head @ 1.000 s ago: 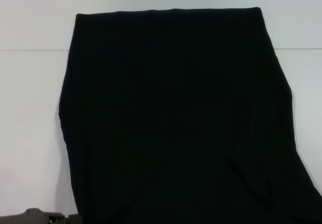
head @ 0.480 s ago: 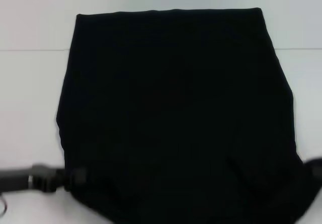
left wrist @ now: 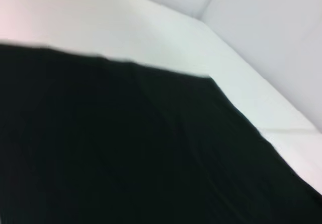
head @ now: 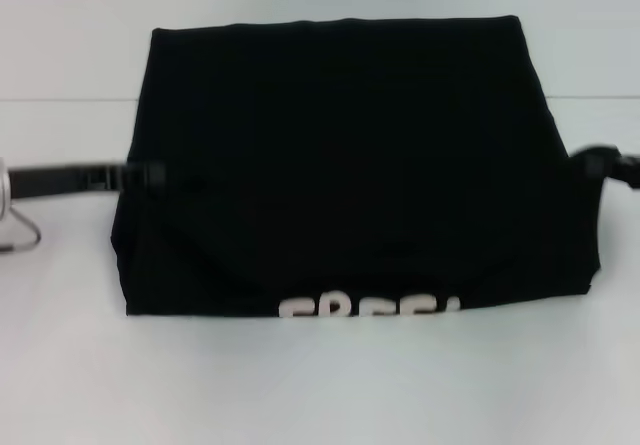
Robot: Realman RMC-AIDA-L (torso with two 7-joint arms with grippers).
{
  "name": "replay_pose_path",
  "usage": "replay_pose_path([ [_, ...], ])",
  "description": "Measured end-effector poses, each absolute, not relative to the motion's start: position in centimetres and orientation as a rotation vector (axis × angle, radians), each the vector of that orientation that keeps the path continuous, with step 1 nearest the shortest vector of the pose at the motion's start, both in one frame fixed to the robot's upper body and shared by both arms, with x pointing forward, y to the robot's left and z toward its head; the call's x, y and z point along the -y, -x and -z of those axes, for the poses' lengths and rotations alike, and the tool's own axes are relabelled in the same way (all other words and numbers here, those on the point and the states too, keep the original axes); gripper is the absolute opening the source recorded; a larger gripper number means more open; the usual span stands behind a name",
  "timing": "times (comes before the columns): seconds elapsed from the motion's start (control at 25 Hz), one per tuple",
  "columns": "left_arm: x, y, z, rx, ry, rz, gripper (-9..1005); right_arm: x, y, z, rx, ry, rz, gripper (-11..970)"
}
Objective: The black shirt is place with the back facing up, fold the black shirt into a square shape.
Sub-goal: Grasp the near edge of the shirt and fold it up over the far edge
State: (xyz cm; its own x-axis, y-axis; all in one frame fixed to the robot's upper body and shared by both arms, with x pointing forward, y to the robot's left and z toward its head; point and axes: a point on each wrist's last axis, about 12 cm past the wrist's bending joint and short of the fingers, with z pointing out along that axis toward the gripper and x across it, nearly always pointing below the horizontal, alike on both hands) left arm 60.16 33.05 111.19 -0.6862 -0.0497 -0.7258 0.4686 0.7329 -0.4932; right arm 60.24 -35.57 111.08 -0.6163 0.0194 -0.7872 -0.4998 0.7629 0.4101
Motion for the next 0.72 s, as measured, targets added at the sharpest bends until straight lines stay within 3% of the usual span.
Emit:
replay_pose_path([
  [0.32,-32.2,-64.7,-112.6,-2.153,-0.221,0.662,5,31.3,-66.0,-111.5,-2.13,0.305,-0.538,34],
  [0.72,-31.8,-66.7,-113.6,-2.136,-0.219,0.533,6,29.9,-68.9,-114.2,-2.117,0.308,-0.442,34],
])
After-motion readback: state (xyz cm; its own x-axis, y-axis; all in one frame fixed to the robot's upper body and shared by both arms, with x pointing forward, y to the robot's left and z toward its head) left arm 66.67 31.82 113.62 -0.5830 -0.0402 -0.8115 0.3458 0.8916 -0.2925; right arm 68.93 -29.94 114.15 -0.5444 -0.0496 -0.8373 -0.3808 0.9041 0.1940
